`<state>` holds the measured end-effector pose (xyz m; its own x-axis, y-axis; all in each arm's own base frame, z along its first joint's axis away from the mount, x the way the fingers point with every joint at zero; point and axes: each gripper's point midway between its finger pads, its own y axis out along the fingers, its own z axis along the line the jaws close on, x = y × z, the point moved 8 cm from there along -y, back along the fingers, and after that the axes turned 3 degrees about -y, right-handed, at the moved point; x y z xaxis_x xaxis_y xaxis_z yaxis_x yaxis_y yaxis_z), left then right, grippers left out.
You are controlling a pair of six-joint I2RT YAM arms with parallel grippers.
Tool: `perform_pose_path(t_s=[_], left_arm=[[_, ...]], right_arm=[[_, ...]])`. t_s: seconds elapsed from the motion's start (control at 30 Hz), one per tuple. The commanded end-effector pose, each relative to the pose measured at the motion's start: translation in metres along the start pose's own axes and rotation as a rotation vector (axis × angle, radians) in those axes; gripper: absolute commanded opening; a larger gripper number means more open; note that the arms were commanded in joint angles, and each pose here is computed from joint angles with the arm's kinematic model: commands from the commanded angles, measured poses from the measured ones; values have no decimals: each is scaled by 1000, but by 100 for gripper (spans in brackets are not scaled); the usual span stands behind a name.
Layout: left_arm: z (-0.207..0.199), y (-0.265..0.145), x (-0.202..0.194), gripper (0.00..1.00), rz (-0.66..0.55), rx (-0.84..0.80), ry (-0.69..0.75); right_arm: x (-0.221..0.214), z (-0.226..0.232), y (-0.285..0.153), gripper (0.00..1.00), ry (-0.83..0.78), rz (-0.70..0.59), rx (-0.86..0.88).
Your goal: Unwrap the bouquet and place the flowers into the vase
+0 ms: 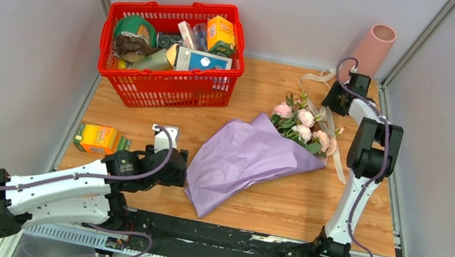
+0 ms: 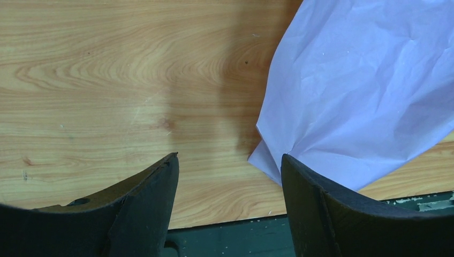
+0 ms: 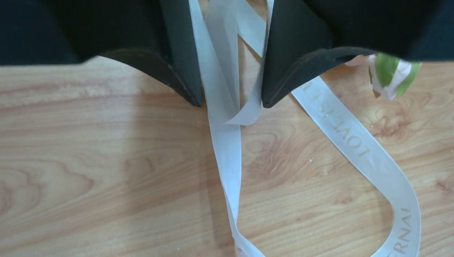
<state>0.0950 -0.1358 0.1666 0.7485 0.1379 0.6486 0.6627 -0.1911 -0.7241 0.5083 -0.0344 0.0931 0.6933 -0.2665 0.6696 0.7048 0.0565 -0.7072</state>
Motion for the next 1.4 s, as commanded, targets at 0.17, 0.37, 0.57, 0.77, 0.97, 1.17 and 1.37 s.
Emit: perform_pose_path(t_s=[0.17, 0.37, 0.57, 0.77, 0.97, 1.17, 1.37], left_arm=[[-5, 10, 6, 76, 0, -2, -23], [-7, 13, 7, 75, -15, -24, -38], [-12, 16, 11, 75, -29, -34, -25], [-16, 20, 12, 75, -17, -29, -11], [-16, 20, 13, 75, -21, -30, -11], [-15, 20, 12, 75, -20, -29, -25], [-16, 18, 13, 75, -21, -48, -27]], right_arm=[[40, 35, 22, 3, -39, -106, 16], [95, 71, 17, 0, -21, -378, 178], [136, 103, -19, 1, -46, -779, 339], [187, 119, -41, 6, -88, -947, 388], [217, 128, -58, 7, -132, -1070, 410], [207, 142, -59, 40, -145, -1006, 385], [192, 126, -75, 64, -142, -842, 218]])
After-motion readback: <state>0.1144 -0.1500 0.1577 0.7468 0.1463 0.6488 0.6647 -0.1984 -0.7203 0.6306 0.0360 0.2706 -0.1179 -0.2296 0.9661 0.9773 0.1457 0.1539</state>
